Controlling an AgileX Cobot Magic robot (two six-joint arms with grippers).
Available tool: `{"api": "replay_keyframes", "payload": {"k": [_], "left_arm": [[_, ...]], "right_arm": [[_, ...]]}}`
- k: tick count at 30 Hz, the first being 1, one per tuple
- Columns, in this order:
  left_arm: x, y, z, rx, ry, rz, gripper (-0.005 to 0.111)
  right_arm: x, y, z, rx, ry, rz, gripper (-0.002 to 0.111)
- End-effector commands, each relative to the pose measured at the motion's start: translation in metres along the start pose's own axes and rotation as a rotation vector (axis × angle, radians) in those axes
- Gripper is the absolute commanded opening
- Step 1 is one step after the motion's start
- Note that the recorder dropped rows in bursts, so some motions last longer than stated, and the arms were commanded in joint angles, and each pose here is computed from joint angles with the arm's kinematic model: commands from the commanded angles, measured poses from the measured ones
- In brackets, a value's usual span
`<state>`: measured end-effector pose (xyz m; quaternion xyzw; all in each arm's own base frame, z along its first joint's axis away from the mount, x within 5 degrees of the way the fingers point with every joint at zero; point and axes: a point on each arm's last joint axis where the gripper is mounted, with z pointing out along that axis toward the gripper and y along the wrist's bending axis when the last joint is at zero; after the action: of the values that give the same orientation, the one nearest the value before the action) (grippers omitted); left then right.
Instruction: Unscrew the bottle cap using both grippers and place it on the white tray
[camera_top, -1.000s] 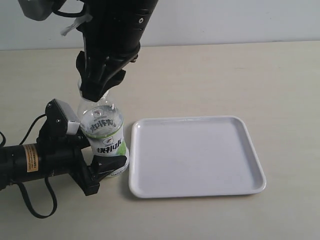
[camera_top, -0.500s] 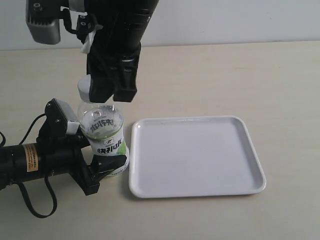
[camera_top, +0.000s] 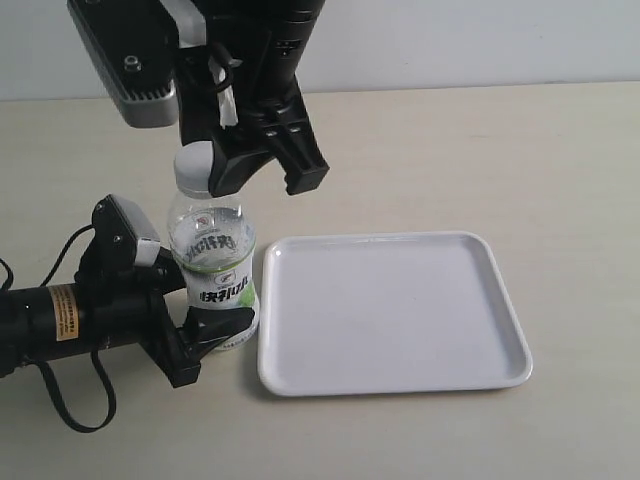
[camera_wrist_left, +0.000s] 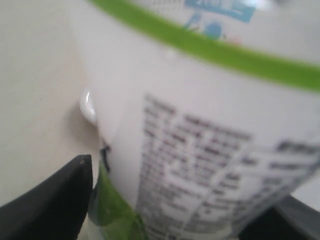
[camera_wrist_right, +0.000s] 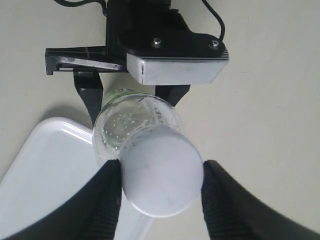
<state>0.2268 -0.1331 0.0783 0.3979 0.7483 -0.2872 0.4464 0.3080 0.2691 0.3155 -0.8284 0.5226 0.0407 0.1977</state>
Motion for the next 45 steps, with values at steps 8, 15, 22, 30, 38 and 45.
{"api": "replay_keyframes", "payload": {"k": [8,15,22,30,38,45], "left_arm": [[-0.005,0.0,-0.001,0.002,-0.023,-0.006,0.0],[-0.005,0.0,-0.001,0.002,-0.023,-0.006,0.0],[-0.005,0.0,-0.001,0.006,-0.022,-0.009,0.0],[-0.005,-0.002,-0.001,0.019,-0.026,-0.005,0.0],[-0.005,-0.002,-0.001,0.026,-0.029,-0.005,0.0],[-0.005,-0.003,-0.001,0.034,-0.028,-0.005,0.0]], "right_arm": [[-0.006,0.003,-0.015,0.036,-0.041,0.191,0.068],[-0.012,-0.002,-0.042,0.161,-0.142,0.716,0.068],[-0.004,0.005,-0.035,0.09,-0.061,1.358,0.068],[-0.006,0.0,-0.019,0.045,-0.092,1.402,0.068],[-0.009,0.0,-0.003,0.027,-0.048,1.357,0.068],[-0.008,-0.002,0.004,0.036,-0.026,1.348,0.068]]}}
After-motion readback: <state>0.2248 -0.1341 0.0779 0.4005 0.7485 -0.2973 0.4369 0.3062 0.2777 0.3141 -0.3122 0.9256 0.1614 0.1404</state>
